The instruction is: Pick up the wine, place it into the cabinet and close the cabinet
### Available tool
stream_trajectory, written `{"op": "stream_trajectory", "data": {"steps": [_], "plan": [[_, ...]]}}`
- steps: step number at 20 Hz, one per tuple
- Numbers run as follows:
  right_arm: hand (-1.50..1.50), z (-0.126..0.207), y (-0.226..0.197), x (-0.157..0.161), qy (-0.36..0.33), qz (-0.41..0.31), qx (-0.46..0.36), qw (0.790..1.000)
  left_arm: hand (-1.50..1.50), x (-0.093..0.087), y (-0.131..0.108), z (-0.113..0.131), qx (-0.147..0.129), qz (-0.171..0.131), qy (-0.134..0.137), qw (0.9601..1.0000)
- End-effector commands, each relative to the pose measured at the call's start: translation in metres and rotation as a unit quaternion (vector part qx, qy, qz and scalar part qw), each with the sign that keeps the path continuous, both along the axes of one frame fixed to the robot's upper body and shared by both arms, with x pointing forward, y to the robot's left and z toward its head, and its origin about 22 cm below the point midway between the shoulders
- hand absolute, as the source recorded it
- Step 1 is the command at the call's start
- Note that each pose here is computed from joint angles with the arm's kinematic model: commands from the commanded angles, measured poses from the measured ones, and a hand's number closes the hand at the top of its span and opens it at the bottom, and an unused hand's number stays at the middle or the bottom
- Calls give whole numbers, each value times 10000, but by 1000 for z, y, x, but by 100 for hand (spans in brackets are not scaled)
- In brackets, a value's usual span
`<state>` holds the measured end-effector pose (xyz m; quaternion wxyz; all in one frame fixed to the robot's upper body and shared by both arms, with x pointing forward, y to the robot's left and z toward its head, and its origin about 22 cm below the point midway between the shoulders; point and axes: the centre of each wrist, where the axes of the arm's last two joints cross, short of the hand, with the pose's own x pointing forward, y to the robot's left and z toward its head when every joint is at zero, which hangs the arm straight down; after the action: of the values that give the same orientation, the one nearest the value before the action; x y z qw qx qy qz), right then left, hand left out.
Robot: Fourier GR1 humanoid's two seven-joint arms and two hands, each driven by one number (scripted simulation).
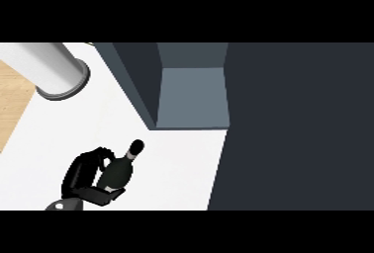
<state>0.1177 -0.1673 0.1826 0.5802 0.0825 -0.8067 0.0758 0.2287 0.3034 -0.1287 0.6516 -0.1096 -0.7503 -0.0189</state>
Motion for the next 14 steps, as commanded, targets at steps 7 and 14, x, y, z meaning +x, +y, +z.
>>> {"op": "stream_trajectory", "data": {"steps": [7,14], "plan": [[-150,22,-17,-34,-212,10,287,9994,150,-13,-72,29,-549,-216,-241,9980],[-150,16,-17,-35,-229,-50,256,9994,150,-20,-109,58,-528,-579,-219,9967]]}}
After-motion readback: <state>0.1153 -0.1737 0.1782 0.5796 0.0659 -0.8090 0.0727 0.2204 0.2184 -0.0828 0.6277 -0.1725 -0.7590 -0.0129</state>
